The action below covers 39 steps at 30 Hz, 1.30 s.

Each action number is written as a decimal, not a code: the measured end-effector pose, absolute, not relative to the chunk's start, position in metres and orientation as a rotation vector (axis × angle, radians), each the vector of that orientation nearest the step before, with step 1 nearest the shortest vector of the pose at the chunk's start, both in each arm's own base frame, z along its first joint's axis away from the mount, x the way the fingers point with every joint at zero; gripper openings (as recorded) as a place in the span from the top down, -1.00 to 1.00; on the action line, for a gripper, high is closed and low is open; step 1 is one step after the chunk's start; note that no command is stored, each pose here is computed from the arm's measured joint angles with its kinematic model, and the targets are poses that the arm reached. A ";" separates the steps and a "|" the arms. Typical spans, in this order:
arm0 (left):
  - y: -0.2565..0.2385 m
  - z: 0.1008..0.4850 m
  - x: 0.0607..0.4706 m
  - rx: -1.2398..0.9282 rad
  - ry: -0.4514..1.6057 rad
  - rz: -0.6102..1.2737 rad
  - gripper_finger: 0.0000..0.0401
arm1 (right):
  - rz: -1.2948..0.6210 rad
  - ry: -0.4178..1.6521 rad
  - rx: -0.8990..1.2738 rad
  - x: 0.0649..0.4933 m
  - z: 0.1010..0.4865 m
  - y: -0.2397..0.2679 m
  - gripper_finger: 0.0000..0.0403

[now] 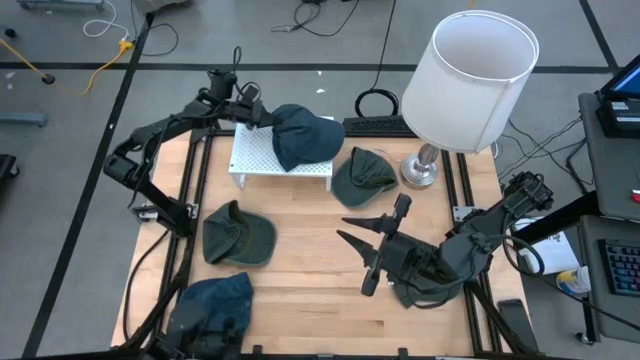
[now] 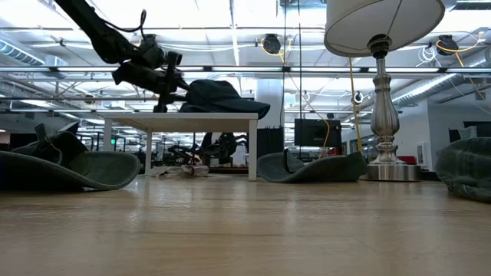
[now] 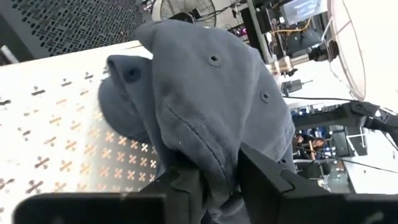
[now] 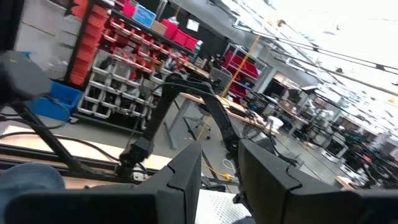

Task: Pick & Place hat
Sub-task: Stack the top blue cap on the blue cap on the shelf, then stack the blue cap on the blue cap on the shelf

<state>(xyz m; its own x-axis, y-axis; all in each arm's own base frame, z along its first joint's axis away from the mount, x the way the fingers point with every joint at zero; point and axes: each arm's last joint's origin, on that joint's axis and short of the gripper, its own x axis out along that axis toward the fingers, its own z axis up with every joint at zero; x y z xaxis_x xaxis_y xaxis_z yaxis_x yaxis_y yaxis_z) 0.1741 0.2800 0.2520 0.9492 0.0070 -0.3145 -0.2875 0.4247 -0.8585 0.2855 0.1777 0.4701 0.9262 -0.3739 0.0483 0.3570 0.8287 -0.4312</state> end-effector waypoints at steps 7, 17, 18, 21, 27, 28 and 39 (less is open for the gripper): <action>0.280 0.247 0.167 -1.180 0.313 0.214 0.18 | -0.382 0.037 -0.451 0.286 0.470 0.178 0.50; 0.273 0.264 0.157 -1.139 0.281 0.256 -0.35 | -0.366 0.031 -0.444 0.286 0.470 0.178 0.50; 0.272 0.267 0.155 -1.130 0.273 0.258 -0.39 | -0.366 0.031 -0.444 0.286 0.470 0.178 0.50; 0.266 0.277 0.146 -1.109 0.263 0.268 -0.49 | -0.365 0.029 -0.437 0.286 0.470 0.178 0.50; 0.246 0.298 0.128 -1.038 0.272 0.332 -0.60 | -0.330 0.019 -0.440 0.286 0.470 0.179 0.50; 0.241 0.301 0.125 -1.024 0.276 0.342 -0.60 | -0.320 0.016 -0.441 0.287 0.470 0.179 0.50; 0.180 0.330 0.101 -0.907 0.369 0.403 -0.45 | -0.276 0.002 -0.439 0.289 0.470 0.178 0.50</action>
<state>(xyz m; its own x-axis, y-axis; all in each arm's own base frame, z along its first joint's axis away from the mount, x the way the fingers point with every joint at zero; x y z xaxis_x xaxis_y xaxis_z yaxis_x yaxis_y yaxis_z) 0.1006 0.1799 0.3299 0.8640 0.1795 -0.4704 -0.4843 0.5519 -0.6789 0.2890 0.1775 0.4703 0.9626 -0.2646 0.0576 0.2638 0.8683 -0.4201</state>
